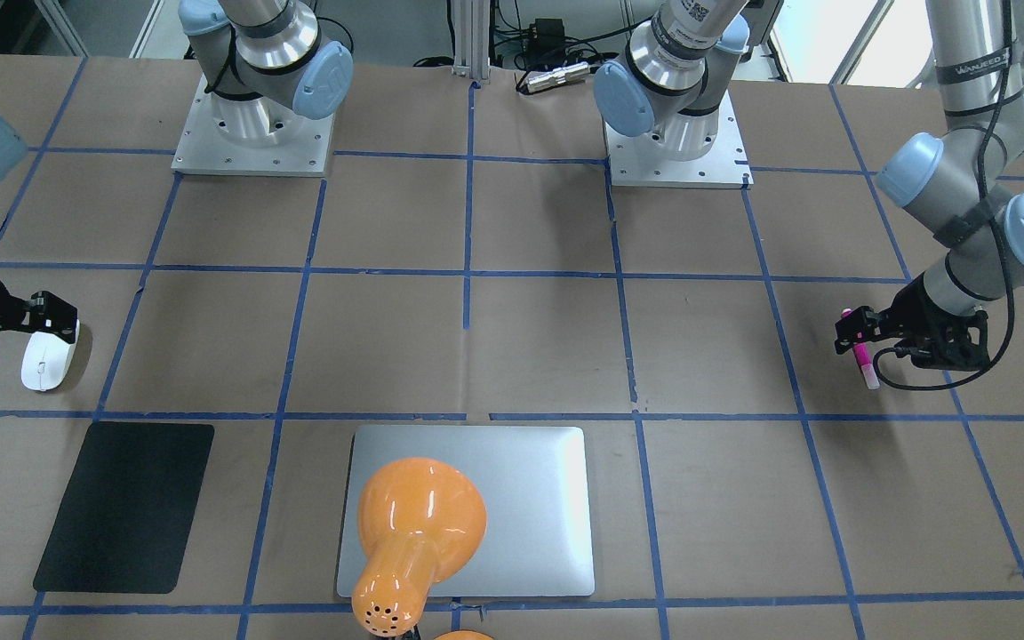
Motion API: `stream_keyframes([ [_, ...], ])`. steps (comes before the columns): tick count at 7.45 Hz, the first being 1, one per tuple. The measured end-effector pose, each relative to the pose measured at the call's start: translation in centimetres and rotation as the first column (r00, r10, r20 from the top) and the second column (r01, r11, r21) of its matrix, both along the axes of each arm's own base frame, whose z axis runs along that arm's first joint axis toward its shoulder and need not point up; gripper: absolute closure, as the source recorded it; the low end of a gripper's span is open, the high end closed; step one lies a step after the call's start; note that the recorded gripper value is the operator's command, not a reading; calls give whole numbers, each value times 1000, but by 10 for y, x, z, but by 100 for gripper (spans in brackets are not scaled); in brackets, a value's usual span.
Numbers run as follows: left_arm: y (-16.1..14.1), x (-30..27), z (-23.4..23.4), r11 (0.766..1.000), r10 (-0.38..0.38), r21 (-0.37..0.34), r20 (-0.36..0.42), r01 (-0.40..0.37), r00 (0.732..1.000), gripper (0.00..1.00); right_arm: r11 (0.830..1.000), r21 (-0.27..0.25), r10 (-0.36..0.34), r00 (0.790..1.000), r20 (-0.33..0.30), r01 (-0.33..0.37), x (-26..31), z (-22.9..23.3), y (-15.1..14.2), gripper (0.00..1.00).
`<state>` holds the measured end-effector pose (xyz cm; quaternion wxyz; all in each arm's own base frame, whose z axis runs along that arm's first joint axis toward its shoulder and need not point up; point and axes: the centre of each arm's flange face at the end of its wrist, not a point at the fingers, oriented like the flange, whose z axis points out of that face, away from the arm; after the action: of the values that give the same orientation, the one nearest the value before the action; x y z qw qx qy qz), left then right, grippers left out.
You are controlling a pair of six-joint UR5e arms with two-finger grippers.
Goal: Place pen and mouse around notebook
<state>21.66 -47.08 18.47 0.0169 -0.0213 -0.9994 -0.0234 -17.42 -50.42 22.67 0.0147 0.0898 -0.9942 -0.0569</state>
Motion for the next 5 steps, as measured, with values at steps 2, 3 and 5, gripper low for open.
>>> stream_keyframes([
  [2,3,0,-5,1000,22,10,-5,-22,1000,76,999,34,-8,1000,-9,8,-8,-24,-1,0],
  [3,4,0,-6,1000,27,11,-4,-27,1000,77,999,43,-27,999,-19,27,-12,-33,-2,0],
  [5,4,1,-10,999,28,19,-3,-28,1000,100,995,67,-65,997,-39,68,-14,-43,0,0],
])
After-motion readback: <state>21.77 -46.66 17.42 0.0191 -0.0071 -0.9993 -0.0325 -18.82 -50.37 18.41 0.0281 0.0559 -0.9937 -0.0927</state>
